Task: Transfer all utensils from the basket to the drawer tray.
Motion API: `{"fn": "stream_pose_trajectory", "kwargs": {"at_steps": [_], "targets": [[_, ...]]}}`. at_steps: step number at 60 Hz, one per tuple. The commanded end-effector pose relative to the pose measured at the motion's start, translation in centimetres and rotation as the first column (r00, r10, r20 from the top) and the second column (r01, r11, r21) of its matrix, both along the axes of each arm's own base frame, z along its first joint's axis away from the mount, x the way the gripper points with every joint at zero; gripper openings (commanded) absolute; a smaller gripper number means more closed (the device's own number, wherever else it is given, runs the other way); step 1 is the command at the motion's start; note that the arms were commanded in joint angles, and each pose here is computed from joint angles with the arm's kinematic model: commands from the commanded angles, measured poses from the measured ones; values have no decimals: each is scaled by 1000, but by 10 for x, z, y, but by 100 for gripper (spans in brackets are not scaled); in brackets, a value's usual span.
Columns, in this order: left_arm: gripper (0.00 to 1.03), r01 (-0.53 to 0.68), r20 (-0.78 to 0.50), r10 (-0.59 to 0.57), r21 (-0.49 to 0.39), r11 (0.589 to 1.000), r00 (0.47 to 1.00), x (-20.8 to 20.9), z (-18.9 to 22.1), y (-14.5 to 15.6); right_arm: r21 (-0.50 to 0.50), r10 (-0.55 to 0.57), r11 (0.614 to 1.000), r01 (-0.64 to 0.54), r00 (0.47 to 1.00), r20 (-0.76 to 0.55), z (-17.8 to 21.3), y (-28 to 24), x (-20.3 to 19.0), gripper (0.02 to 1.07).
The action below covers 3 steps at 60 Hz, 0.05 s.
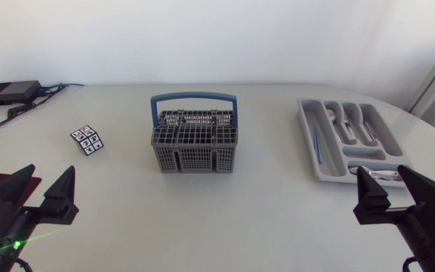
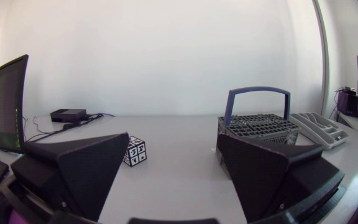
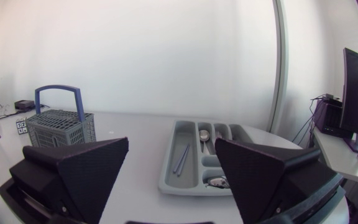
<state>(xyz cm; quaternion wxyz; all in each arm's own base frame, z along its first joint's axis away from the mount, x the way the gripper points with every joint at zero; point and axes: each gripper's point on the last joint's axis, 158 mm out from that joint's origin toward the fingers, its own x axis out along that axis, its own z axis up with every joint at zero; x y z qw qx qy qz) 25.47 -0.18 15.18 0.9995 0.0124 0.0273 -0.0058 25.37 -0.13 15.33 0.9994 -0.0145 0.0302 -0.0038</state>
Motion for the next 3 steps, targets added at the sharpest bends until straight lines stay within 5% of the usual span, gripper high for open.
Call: {"fn": "stream_pose_trajectory", "kwargs": {"at_steps": [1, 3], "targets": [[100, 1, -42, -2, -25, 1000, 999, 1, -20, -1, 29, -3, 1000, 3, 1000, 3, -4, -1, 1, 102], [100, 1, -42, -2, -25, 1000, 999, 1, -20, -1, 29, -3, 1000, 3, 1000, 3, -4, -1, 1, 102]]}}
